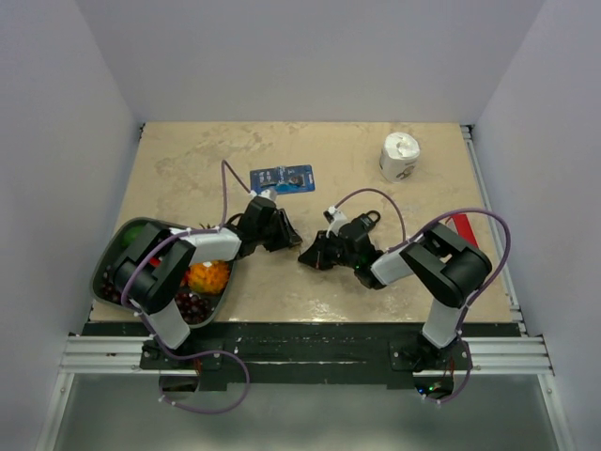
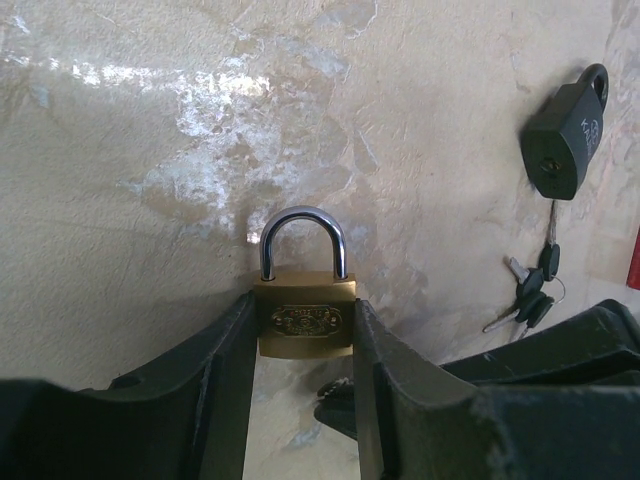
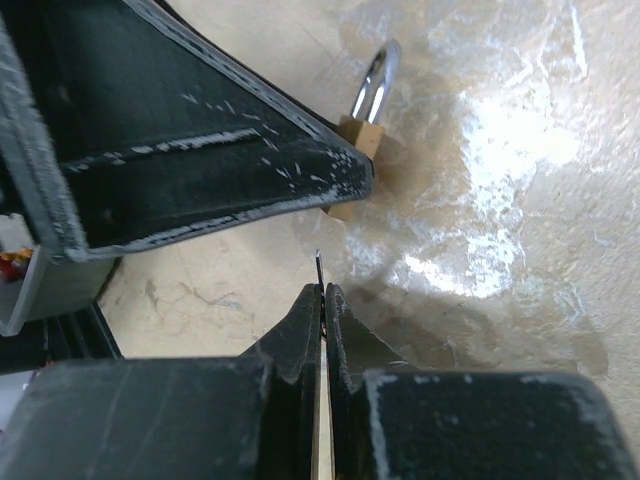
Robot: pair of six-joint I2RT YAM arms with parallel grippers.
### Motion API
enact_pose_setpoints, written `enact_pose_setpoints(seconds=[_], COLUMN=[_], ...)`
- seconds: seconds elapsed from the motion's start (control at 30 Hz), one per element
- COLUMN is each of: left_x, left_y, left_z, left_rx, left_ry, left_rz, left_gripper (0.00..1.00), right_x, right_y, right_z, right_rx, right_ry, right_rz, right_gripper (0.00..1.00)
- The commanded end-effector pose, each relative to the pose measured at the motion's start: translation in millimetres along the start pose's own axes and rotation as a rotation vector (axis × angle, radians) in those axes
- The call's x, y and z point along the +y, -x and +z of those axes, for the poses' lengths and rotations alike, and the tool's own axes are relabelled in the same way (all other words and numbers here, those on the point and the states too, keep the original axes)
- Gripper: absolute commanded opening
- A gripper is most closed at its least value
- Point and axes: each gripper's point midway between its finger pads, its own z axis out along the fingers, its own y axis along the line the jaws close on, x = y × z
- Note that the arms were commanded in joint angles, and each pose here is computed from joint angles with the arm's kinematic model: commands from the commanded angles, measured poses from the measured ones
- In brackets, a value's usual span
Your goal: Unlock with the key
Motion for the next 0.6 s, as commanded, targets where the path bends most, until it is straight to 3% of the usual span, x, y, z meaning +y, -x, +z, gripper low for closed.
enact_pose_setpoints(seconds=[0.0, 0.57], left_x=[-6.8, -6.2], left_y=[7.5, 7.7], left_z=[0.6, -0.6], left_rx=[-0.029, -0.036], left_ry=[-0.045, -0.074], left_rz=[-0.021, -0.032], left_gripper=[0.00, 0.00], right_x=[19.5, 26.7], right_y=[16.1, 11.4], right_z=[9.0, 15.5], right_rx=[-0.042, 0.004], right_ry=[0.075, 0.111], right_rz=[-0.007, 0.079], right_gripper=[0.00, 0.00])
